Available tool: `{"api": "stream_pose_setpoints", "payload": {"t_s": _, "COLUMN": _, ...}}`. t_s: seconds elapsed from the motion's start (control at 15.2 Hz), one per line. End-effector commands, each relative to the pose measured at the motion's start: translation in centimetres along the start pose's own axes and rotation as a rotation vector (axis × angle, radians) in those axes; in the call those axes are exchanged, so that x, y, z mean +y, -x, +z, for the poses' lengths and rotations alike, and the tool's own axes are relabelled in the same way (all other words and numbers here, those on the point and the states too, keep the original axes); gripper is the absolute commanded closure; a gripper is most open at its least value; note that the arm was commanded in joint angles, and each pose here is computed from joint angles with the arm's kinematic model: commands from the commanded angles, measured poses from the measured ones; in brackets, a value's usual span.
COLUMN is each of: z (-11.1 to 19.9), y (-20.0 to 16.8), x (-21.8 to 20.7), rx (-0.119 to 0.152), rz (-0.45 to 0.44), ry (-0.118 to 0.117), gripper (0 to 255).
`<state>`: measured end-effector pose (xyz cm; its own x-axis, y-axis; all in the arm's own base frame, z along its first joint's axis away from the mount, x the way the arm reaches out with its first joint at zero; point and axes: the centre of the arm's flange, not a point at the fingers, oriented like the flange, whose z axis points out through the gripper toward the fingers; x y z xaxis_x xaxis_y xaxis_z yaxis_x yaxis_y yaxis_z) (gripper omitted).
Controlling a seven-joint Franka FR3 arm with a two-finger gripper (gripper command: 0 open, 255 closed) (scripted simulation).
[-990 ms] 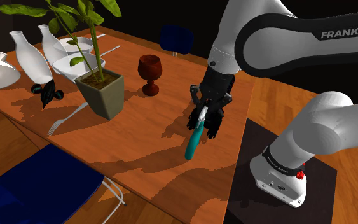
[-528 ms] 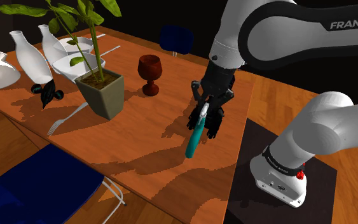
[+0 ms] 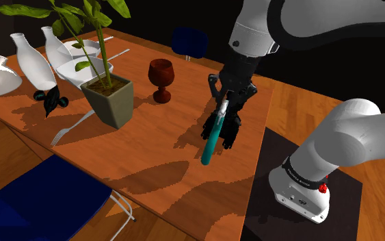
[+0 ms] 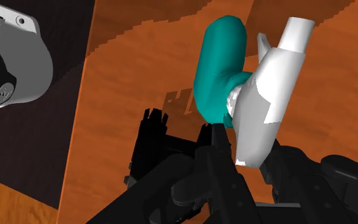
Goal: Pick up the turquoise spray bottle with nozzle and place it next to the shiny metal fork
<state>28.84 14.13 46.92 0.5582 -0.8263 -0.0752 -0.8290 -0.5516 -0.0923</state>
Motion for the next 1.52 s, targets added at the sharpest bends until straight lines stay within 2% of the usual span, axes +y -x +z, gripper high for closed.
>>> {"api": "stream_pose_setpoints", "payload": {"t_s": 0.0, "z": -1.2, "y": 0.1, "x": -0.2, "rx": 0.000, "rz": 0.000, "ry": 0.000, "gripper": 255}}
{"api": "stream_pose_setpoints", "payload": {"t_s": 1.45, "z": -12.7, "y": 0.9, "x": -1.2, "rx": 0.000, "rz": 0.000, "ry": 0.000, "gripper": 255}}
